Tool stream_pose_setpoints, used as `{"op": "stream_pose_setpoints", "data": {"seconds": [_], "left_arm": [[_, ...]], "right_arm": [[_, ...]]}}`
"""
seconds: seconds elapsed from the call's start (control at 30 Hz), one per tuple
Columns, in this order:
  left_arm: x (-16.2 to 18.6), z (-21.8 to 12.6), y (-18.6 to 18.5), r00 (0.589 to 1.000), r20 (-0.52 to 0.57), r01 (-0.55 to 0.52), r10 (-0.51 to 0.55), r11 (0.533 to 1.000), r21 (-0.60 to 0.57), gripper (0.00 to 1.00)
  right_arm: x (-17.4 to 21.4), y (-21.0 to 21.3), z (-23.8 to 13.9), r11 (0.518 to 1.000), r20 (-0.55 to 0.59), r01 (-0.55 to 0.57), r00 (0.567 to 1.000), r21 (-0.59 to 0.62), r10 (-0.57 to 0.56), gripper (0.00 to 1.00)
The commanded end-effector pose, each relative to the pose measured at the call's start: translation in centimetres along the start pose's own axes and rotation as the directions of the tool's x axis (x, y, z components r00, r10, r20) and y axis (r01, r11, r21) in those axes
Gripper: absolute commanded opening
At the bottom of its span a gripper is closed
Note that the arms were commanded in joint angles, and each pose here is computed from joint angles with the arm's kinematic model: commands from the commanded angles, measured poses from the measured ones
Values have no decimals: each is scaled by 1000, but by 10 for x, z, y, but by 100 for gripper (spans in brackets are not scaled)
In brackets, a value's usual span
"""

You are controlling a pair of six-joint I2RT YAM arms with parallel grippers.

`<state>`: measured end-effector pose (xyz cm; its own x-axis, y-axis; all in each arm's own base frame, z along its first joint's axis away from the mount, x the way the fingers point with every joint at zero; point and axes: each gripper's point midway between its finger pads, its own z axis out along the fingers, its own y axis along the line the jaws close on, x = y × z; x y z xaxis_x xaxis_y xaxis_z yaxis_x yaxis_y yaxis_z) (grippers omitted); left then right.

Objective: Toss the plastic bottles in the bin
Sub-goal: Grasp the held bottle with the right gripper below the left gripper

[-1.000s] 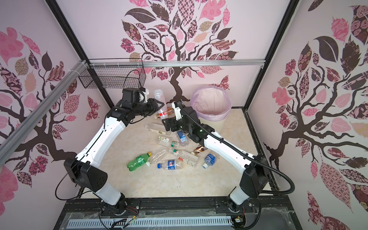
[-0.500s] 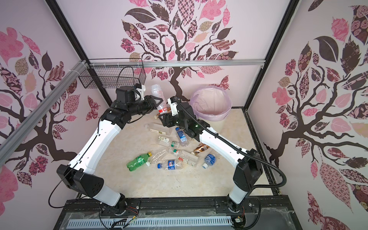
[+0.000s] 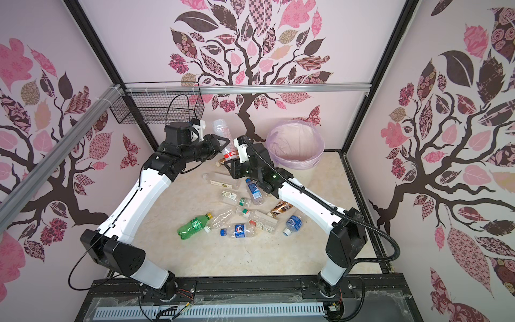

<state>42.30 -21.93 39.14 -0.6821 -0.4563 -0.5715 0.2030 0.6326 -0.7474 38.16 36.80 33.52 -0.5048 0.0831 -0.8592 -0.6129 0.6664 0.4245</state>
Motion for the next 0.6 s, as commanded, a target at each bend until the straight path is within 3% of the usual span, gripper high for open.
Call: {"op": "stream_pose_setpoints", "data": {"seconds": [0.0, 0.23, 0.47, 0.57], "left_arm": [[5, -2, 3, 1000, -1, -4, 4, 1000, -9, 49], [3, -3, 2, 1000, 7, -2, 2, 1000, -14, 62], [-17, -24, -11, 997, 56, -49, 51, 998, -33, 98], [-31, -44, -18, 993, 102, -56, 58, 998, -19, 98]], "right_arm": [[-18, 1, -9, 1000, 61, 1, 998, 14, -2, 25], [-16, -1, -13, 1000, 57, 10, 998, 26, -11, 15], [-26, -13, -30, 993, 72, 44, 996, 111, -53, 13], [-41, -23, -45, 985, 85, 54, 994, 166, -69, 12]]}}
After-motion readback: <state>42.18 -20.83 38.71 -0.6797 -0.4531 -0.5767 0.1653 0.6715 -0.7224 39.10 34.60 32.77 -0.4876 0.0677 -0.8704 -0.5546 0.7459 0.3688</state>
